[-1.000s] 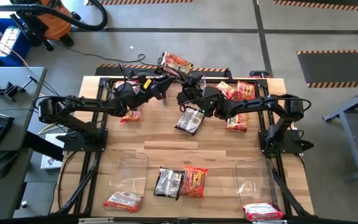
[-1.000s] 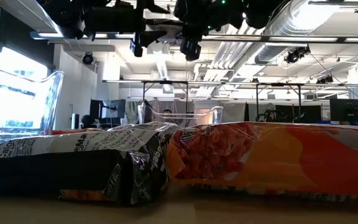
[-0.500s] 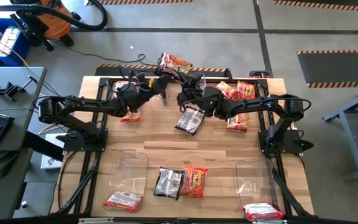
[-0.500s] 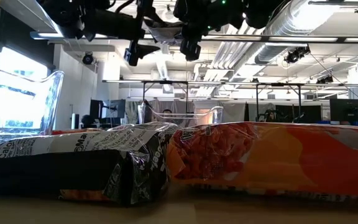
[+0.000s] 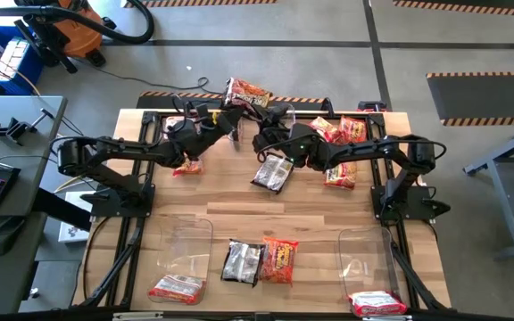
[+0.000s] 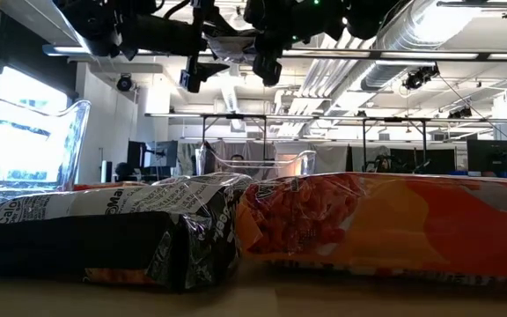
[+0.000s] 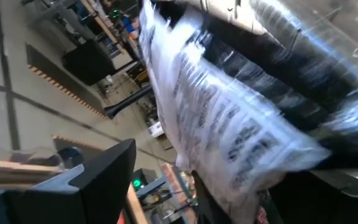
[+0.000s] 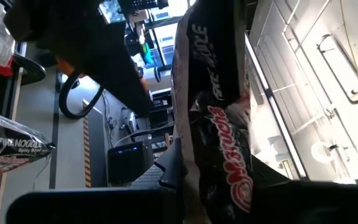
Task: Sort Maruchan noodles
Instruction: Put the right black noodle pack into the top transparent bin
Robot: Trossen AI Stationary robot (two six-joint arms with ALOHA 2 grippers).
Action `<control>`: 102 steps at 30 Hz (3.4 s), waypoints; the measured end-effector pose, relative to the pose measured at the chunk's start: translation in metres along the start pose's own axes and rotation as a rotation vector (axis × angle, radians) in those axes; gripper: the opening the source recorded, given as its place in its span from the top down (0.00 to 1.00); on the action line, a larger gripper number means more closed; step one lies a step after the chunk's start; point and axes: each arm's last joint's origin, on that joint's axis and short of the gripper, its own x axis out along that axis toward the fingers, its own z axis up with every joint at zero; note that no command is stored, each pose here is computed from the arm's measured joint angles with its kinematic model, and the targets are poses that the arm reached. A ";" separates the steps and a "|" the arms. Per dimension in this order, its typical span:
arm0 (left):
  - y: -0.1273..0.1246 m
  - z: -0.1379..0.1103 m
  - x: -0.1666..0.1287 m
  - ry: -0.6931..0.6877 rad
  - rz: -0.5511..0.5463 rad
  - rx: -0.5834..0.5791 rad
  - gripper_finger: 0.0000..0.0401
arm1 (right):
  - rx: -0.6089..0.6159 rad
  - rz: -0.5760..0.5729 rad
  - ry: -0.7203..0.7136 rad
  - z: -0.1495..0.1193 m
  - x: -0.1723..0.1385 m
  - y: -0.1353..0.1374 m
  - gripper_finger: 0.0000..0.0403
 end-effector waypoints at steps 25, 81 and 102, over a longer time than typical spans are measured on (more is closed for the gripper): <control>-0.003 -0.006 0.021 -0.001 -0.075 0.039 0.46 | -0.014 0.023 0.033 0.010 0.013 0.007 0.88; 0.039 0.066 0.134 1.239 0.767 0.263 0.85 | 0.639 0.331 0.292 -0.077 -0.068 0.011 1.00; 0.080 0.068 0.140 1.255 0.947 0.130 0.84 | 0.694 0.381 0.250 -0.075 -0.068 0.013 1.00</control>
